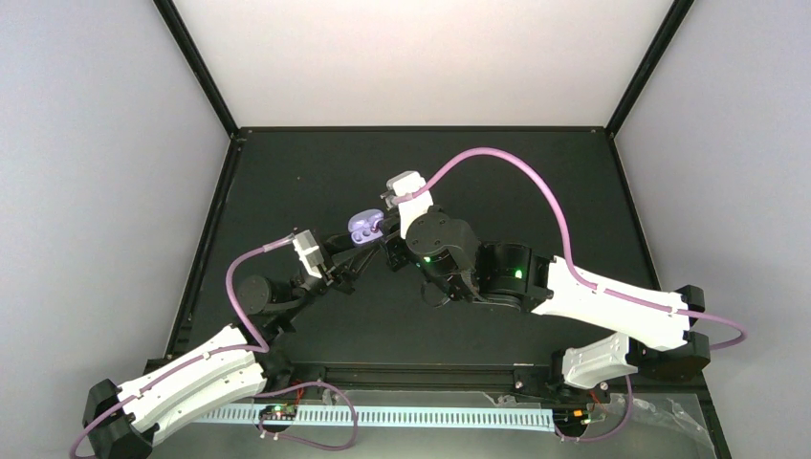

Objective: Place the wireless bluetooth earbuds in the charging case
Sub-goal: Place the earbud in the charging case.

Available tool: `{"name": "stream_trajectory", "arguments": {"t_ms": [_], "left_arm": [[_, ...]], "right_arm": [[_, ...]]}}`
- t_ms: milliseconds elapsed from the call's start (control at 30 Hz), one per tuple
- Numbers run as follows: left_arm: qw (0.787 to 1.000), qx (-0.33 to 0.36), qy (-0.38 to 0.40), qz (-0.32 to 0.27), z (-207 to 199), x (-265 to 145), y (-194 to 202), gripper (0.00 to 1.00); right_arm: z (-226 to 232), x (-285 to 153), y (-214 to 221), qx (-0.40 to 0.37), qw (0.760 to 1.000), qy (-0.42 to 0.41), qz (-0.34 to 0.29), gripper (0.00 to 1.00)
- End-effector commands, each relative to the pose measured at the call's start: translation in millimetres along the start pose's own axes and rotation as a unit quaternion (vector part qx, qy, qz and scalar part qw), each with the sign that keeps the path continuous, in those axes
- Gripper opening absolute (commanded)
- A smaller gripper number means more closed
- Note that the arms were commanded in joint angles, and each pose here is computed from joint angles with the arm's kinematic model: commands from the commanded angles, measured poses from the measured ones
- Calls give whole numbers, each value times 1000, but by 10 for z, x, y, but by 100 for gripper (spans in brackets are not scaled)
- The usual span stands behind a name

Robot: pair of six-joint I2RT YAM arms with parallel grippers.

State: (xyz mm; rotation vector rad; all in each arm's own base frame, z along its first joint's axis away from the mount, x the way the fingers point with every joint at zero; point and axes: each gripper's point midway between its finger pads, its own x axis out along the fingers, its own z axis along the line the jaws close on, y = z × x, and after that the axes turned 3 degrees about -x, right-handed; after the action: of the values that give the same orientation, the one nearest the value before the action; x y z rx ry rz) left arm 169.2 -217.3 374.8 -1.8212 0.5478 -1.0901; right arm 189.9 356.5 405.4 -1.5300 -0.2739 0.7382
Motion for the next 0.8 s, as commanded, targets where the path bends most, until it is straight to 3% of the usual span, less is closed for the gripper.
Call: {"name": "stream_trajectory", "arguments": {"t_ms": [0, 300, 767], "left_arm": [[999, 2, 9, -36, -70, 3, -249, 2], [999, 3, 7, -35, -64, -1, -241, 2], [999, 1, 12, -35, -79, 9, -240, 1]], "right_arm": [[-53, -88, -89, 6, 1000, 5, -11, 19], [-115, -154, -106, 11, 1000, 8, -15, 26], [-114, -176, -109, 7, 1000, 3, -15, 29]]}}
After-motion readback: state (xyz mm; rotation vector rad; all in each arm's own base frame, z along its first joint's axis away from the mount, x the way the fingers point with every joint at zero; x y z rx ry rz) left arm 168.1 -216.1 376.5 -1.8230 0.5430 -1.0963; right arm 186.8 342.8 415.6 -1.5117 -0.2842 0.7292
